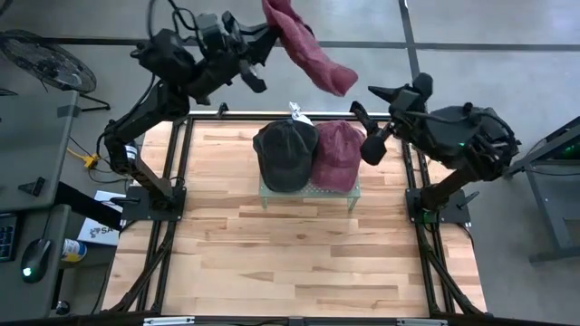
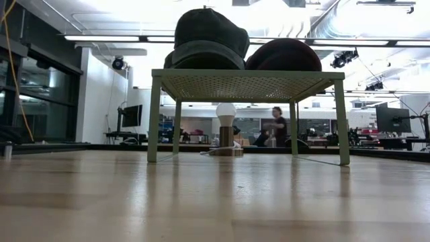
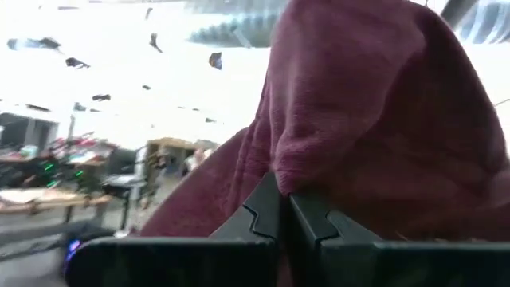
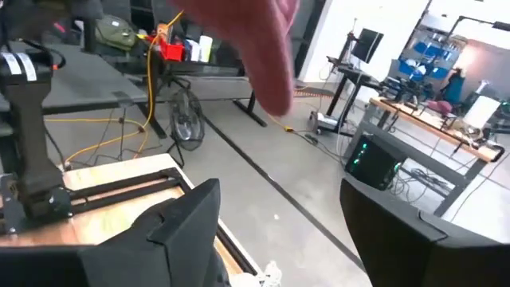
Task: Pick & Place hat
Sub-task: Stack the red cap on top of the red cap on the shelf
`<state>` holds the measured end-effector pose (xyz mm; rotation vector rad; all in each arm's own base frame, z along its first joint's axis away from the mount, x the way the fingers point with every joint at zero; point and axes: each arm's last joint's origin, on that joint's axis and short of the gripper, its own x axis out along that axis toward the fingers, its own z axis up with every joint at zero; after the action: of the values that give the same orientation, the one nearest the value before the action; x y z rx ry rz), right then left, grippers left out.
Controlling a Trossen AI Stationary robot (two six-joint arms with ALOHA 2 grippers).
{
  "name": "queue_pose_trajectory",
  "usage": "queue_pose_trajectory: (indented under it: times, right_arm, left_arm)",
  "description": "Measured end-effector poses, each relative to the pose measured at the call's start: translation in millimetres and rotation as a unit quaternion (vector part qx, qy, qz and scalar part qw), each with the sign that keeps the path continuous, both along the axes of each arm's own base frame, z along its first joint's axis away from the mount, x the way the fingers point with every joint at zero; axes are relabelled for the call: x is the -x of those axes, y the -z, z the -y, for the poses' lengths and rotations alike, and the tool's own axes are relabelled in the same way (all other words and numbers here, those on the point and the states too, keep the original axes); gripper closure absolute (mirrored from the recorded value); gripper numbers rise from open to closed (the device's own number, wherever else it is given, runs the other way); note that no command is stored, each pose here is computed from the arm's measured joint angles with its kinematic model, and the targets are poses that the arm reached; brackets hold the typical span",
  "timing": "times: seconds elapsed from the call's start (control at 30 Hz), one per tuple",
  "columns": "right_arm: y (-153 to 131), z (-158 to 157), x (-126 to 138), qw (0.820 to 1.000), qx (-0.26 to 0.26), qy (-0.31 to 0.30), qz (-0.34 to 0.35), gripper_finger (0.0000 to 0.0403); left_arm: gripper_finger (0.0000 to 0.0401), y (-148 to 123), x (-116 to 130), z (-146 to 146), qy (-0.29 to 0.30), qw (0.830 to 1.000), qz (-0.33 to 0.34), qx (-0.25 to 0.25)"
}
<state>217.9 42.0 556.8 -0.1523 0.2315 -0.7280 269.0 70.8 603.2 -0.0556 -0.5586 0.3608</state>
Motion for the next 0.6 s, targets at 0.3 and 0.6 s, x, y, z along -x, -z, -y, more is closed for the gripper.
queue_pose_trajectory:
  times: [0.3, 0.6]
  right_arm:
    - [2.0, 27.1, -34.9, 0.999, 0.013, -0.037, -0.012, 0.0149]
    - [-4.4, 40.7, -41.8, 0.998, 0.019, -0.062, 0.016, 0.0149]
  left_arm:
    - [0.0401, -0.1, -0.7, 2.1, 0.048, 0.999, 0.000, 0.004]
    - [0.0401, 1.0, -1.4, 2.6, 0.066, 0.998, -0.004, 0.011]
